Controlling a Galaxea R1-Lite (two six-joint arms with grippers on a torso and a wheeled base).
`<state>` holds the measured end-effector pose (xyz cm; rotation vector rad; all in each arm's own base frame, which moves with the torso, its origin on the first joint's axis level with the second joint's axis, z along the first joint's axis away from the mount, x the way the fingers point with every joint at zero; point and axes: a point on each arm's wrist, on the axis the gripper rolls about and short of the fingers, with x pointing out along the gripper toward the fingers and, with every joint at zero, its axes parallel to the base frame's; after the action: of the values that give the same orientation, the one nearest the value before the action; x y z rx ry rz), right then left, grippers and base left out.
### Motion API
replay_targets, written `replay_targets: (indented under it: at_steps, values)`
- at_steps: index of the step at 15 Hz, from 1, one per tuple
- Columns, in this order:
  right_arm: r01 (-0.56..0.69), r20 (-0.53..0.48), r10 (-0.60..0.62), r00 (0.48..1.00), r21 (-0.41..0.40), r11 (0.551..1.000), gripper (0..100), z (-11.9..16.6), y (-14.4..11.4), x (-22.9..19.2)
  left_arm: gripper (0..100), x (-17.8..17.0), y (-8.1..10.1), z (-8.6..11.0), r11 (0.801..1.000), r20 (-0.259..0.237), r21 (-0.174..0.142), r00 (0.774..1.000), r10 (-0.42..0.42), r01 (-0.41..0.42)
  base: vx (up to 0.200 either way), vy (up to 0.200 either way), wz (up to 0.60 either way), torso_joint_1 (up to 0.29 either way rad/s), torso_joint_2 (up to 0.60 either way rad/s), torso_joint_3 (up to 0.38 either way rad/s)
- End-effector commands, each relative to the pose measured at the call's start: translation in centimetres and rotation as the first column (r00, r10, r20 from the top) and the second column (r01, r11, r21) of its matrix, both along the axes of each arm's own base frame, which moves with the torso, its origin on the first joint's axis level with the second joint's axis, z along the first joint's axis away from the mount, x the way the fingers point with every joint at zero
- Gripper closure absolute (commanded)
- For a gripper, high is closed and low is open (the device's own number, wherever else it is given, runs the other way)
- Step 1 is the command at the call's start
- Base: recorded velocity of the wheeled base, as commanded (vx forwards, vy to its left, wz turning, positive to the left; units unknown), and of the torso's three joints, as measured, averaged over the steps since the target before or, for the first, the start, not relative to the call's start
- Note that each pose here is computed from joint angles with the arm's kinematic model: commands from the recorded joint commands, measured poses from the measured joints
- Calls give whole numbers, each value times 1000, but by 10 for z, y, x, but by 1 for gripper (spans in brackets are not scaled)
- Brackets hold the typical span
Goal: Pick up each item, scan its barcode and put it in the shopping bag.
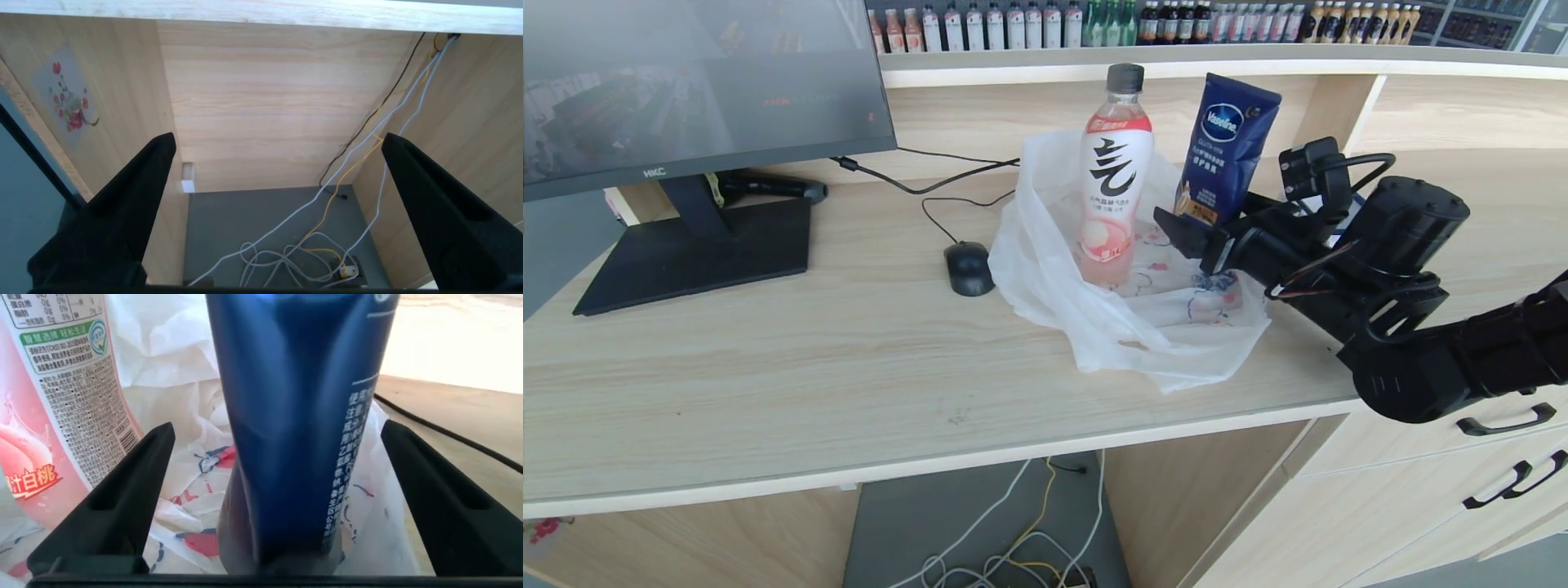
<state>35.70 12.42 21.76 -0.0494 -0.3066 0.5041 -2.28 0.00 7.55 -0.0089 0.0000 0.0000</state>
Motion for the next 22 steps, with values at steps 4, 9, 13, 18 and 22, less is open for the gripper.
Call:
replay_targets:
  at_steps: [4, 9, 13, 18, 22]
  values:
    - [5, 26, -5, 1000, 8, 1000, 0, 19, -13, -37, 0, 0, 0, 0, 1000, -2, 0, 1000, 0, 0, 0, 0, 0, 0, 0, 0]
    - [24, 27, -25, 999, 9, 1000, 0, 16, -39, -100, 0, 0, 0, 0, 1000, 0, 0, 1000, 0, 0, 0, 0, 0, 0, 0, 0]
    - [70, 9, -71, 997, 43, 997, 0, 5, -72, -168, 0, 0, 0, 0, 1000, 0, 0, 1000, 0, 0, 0, 0, 0, 0, 0, 0]
    - [76, -25, -75, 997, 41, 996, 0, -19, -86, -219, 0, 0, 0, 0, 1000, 0, 0, 1000, 0, 0, 0, 0, 0, 0, 0, 0]
    - [76, -162, -73, 984, 12, 997, 0, -57, -99, -272, 0, 0, 0, 0, 1000, 0, 0, 1000, 0, 0, 0, 0, 0, 0, 0, 0]
